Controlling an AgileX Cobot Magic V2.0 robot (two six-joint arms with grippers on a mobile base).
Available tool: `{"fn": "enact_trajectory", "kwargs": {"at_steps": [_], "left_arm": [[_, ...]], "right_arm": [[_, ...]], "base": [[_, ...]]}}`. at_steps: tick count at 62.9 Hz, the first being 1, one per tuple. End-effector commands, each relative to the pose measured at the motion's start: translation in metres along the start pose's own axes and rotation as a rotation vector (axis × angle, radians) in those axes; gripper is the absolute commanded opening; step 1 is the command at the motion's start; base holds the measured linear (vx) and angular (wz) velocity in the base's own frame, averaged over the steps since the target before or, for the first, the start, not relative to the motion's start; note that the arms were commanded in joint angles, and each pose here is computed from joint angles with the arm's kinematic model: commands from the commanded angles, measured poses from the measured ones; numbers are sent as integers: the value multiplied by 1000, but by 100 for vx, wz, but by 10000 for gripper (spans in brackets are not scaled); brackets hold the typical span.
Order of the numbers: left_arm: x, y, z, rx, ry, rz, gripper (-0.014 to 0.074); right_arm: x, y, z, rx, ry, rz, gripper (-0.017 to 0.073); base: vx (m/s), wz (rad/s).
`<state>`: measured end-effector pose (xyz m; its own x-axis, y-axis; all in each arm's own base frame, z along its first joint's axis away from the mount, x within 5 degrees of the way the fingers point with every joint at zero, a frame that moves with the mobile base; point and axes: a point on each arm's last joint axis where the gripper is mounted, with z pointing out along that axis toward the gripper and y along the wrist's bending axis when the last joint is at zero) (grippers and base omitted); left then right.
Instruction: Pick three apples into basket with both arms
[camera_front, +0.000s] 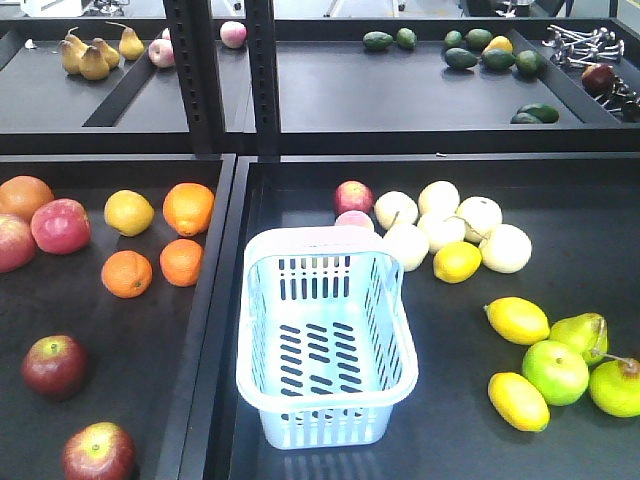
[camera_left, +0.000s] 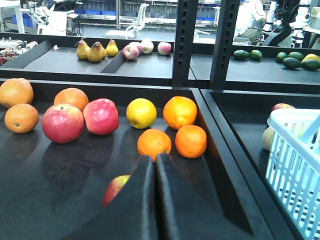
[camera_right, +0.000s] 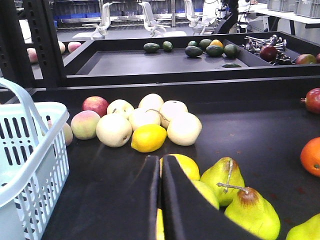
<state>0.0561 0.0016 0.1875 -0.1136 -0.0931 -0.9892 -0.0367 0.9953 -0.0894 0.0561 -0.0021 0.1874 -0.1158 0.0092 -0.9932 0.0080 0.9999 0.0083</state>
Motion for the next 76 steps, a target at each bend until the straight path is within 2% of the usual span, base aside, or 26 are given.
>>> {"fn": "enact_trajectory", "kwargs": {"at_steps": [1,8,10,12,18,19,23,26,30,39,41,43,44,47,48,52,54,59,61,63,66,74,76], "left_arm": [[-7,-1,-1,12,-91,-8,-6],[-8,-1,-1,14,-109,-9,-6],[-9,-1,-1,17,-115,-23,-6],[-10,-1,-2,23,-122,-66,-6],[-12,-2,-2,51,-145,-304,-6],[-13,-2,-2,57,-149,-364,-6],[-13,-3,-2,74,-149,-523,-6],[-13,-3,-2,82,-146,-598,-6],[-13,-3,-2,87,-144,-641,-6],[-14,-3,-2,90,-148,-645,-6],[-16,-3,-3,93,-150,-661,-6],[-16,-4,-3,98,-151,-700,-6],[-17,-4,-3,101,-152,-725,-6],[-17,-4,-3,114,-146,-839,-6],[-17,-4,-3,120,-142,-895,-6],[-16,-5,-3,137,-130,-1039,-6],[-16,-5,-3,142,-127,-1083,-6],[-17,-5,-3,162,-119,-1233,-6],[-18,-6,-3,169,-118,-1271,-6],[-20,-6,-4,179,-114,-1293,-6],[-26,-8,-6,198,-119,-1290,-6],[-58,-12,-18,263,-199,-1188,-6],[-68,-13,-22,278,-229,-1146,-6]], "right_arm": [[-3,1,0,-9,-70,-19,-4],[-3,1,0,-9,-70,-19,-4],[-3,1,0,-9,-70,-19,-4],[-3,1,0,-9,-70,-19,-4],[-3,1,0,-9,-70,-19,-4],[-3,1,0,-9,-70,-19,-4],[-3,1,0,-9,-70,-19,-4],[-3,1,0,-9,-70,-19,-4],[-3,1,0,-9,-70,-19,-4],[-3,1,0,-9,-70,-19,-4],[-3,1,0,-9,-70,-19,-4],[-3,1,0,-9,-70,-19,-4],[-3,1,0,-9,-70,-19,-4],[-3,1,0,-9,-70,-19,-4],[-3,1,0,-9,-70,-19,-4],[-3,1,0,-9,-70,-19,-4],[-3,1,0,-9,-70,-19,-4],[-3,1,0,-9,-70,-19,-4],[-3,1,0,-9,-69,-19,-4],[-3,1,0,-9,-68,-19,-4],[-3,1,0,-9,-68,-19,-4],[-3,1,0,-9,-69,-19,-4],[-3,1,0,-9,-69,-19,-4]], "base": [[0,0],[0,0],[0,0],[0,0],[0,0],[0,0],[0,0],[0,0],[0,0],[0,0],[0,0],[0,0],[0,0],[0,0],[0,0],[0,0],[0,0],[0,0],[0,0],[0,0],[0,0],[0,0],[0,0]]}}
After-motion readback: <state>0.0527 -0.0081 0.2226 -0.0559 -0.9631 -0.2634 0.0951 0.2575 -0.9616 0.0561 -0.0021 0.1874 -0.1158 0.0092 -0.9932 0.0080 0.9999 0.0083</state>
